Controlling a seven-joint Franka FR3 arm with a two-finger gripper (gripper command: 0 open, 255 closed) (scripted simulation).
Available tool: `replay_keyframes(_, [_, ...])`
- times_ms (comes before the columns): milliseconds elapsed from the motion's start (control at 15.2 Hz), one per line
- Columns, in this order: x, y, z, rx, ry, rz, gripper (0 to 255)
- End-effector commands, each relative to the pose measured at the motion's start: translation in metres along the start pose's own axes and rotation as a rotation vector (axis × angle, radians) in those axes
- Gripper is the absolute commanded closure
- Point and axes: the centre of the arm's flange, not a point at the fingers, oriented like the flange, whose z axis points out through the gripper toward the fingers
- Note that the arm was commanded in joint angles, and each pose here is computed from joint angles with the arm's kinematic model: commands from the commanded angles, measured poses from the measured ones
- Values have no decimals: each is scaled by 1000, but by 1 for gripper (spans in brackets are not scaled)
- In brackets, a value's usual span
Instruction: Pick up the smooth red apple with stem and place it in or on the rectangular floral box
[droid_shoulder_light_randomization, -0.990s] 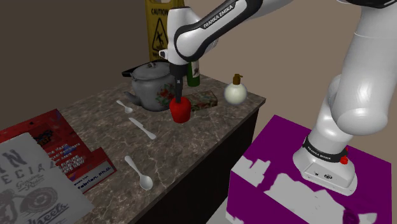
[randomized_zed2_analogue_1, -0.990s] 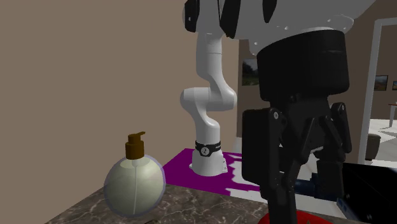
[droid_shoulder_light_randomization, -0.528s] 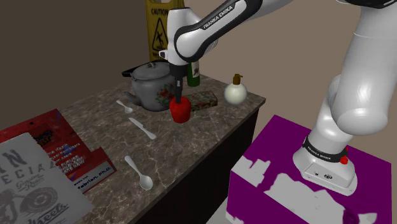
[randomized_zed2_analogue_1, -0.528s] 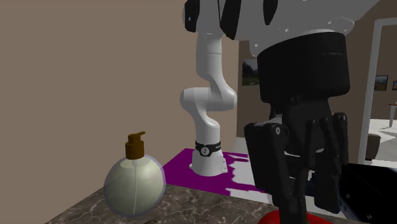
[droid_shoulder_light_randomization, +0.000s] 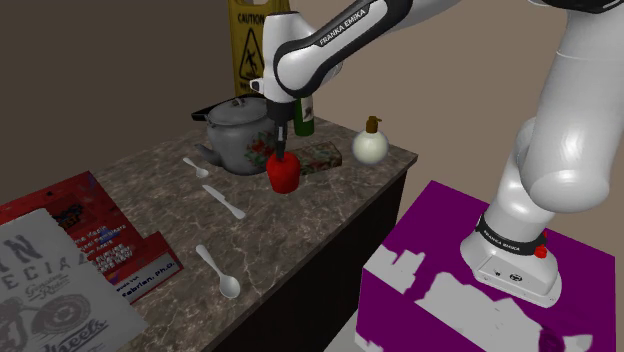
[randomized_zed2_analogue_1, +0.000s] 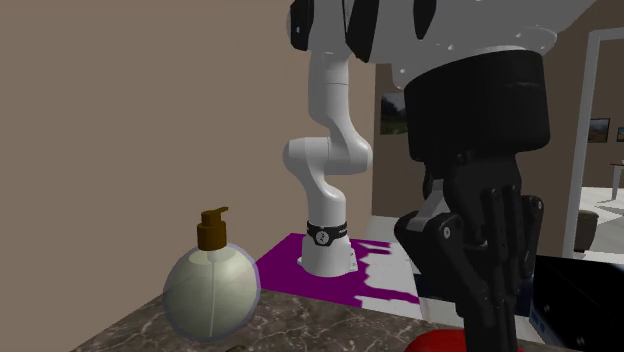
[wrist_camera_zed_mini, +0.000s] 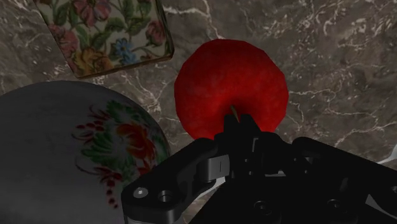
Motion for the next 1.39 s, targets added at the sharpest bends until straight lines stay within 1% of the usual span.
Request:
replay_keyframes(0, [0,0,0,0,0,0,255])
replay_keyframes(1320, [17,0,-104,0,0,0,255])
